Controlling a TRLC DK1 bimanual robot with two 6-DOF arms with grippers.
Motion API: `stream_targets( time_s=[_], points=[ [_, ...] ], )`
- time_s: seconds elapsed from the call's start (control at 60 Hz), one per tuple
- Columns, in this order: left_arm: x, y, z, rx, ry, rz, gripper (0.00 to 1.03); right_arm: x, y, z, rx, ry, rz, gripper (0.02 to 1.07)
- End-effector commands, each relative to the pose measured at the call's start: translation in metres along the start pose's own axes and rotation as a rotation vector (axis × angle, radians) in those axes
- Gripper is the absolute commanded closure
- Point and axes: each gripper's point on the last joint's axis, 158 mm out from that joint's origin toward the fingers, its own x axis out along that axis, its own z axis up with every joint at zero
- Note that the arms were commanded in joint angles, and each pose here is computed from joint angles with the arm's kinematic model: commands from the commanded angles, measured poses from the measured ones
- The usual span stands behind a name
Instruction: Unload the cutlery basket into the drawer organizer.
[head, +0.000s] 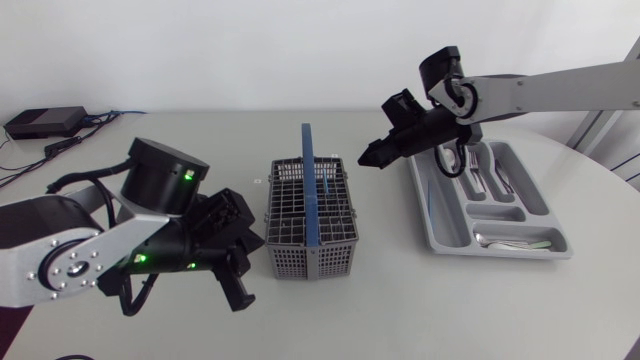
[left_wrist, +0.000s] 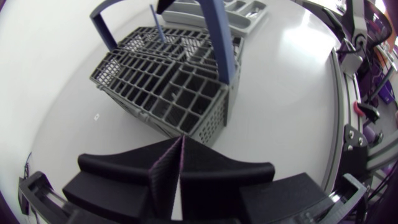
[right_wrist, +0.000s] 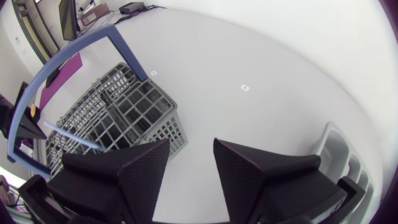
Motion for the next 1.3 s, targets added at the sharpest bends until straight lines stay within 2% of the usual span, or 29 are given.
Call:
stream_targets(
  time_s=[0.0, 0.2, 0.417, 0.617, 1.283],
  points=[
    [0.003, -0.023, -0.013, 0.061, 0.031, -0.054, 0.79, 0.022, -0.004, 0.009, 0.031, 0.002, 0.005, 0.54],
    [0.019, -0.039, -0.021, 0.09, 0.071, -0.101, 0.79, 0.047, -0.013, 0.031, 0.063, -0.015, 0.013, 0.54],
    [0.037, -0.039, -0.017, 0.083, 0.065, -0.103, 0.79, 0.063, -0.001, 0.038, 0.049, 0.001, 0.045, 0.54],
    [0.054, -0.031, -0.016, 0.052, 0.078, -0.096, 0.79, 0.07, 0.017, 0.022, 0.05, 0.053, 0.109, 0.54],
    [0.043, 0.068, -0.034, -0.095, 0.07, 0.082, 0.79, 0.014, 0.088, -0.034, 0.012, 0.121, 0.187, 0.54]
  ],
)
